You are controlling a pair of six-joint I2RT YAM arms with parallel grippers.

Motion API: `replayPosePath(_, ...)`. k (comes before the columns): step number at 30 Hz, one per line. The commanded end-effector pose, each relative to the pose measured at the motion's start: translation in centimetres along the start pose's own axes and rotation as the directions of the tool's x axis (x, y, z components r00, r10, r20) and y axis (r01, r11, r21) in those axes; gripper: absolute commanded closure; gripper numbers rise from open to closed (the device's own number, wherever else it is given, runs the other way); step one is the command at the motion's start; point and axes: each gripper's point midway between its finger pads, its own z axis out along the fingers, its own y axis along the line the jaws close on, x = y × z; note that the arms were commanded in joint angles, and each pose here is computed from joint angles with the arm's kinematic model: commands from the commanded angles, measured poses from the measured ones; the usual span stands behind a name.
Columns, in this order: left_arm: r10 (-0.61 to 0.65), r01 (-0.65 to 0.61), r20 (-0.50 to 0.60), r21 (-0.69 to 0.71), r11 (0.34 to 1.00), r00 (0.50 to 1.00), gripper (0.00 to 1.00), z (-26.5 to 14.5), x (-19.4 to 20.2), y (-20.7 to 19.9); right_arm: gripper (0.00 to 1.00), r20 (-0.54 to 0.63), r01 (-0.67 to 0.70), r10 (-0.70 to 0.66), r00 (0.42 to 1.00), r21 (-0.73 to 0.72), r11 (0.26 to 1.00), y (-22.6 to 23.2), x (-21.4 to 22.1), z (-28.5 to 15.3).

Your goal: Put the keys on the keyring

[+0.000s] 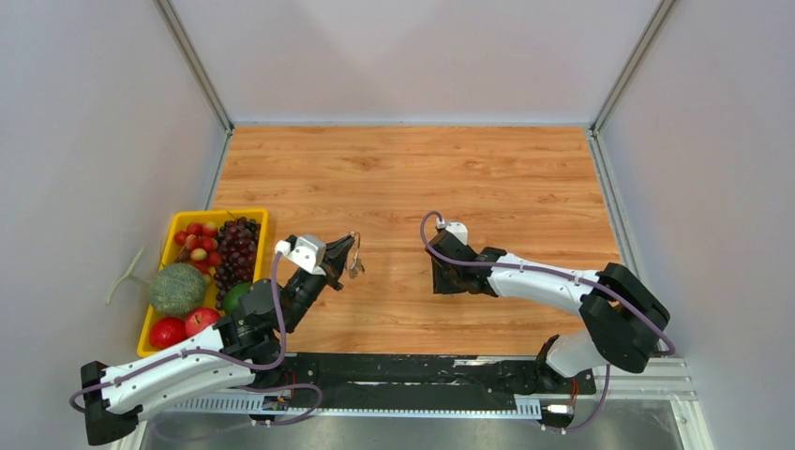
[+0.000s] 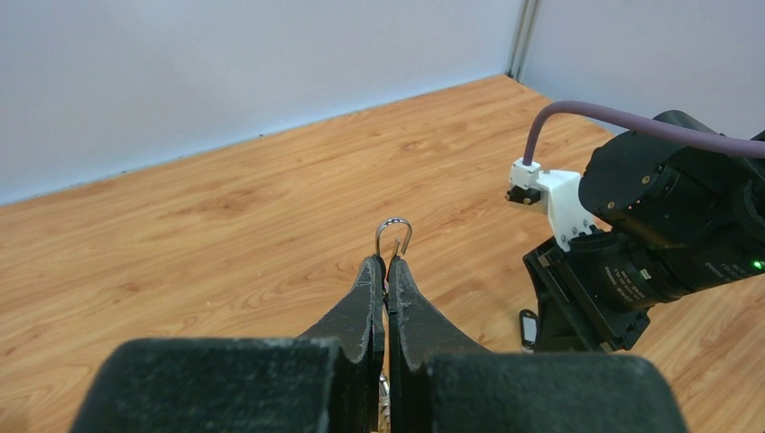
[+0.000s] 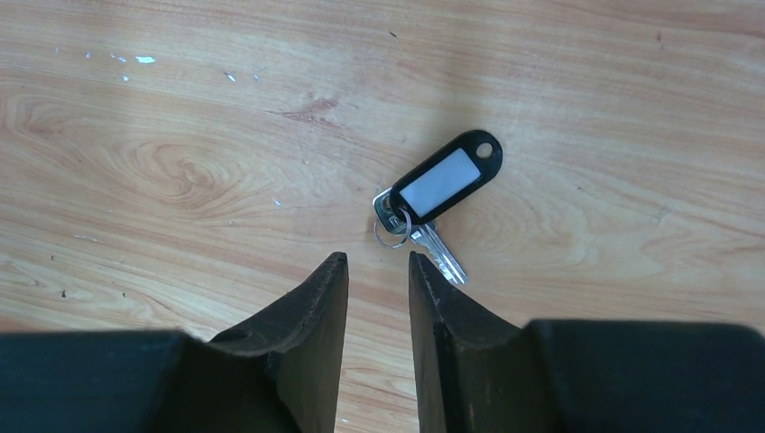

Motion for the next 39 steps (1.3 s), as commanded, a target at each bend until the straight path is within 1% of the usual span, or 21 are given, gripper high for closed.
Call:
replayPosePath(1, -0.041, 0.041, 0.046, 0.01, 0.999, 0.998, 1.0, 0.0, -1.4, -0.2, 0.66, 0.013, -0.067, 0.067, 0.998, -0.015, 0.998, 0.2, 0.0, -0.6)
replayPosePath(11, -0.044, 0.044, 0.048, 0.011, 0.999, 0.998, 1.0, -0.1, -1.4, -0.1, 0.66, -0.005, -0.104, 0.104, 0.995, -0.023, 0.994, 0.9, 0.2, 0.2)
replayPosePath(20, -0.046, 0.046, 0.05, 0.014, 0.999, 0.998, 1.0, -0.1, -1.5, -0.2, 0.67, -0.009, -0.108, 0.108, 0.994, -0.013, 0.994, 1.1, 0.1, 0.8)
replayPosePath(25, -0.046, 0.046, 0.05, 0.014, 0.999, 0.998, 1.0, -0.1, -1.4, -0.2, 0.71, 0.011, -0.103, 0.103, 0.995, -0.004, 0.995, 1.1, -0.5, 0.8)
replayPosePath(35, -0.045, 0.044, 0.048, 0.016, 0.999, 0.998, 1.0, -0.1, -1.4, -0.2, 0.73, 0.028, -0.105, 0.104, 0.994, 0.033, 0.994, 0.0, -1.3, 1.5)
replayPosePath(39, -0.044, 0.043, 0.046, 0.014, 0.999, 0.998, 1.0, 0.0, -1.3, -0.2, 0.75, 0.034, -0.101, 0.1, 0.994, 0.033, 0.994, 0.1, -1.6, 1.6)
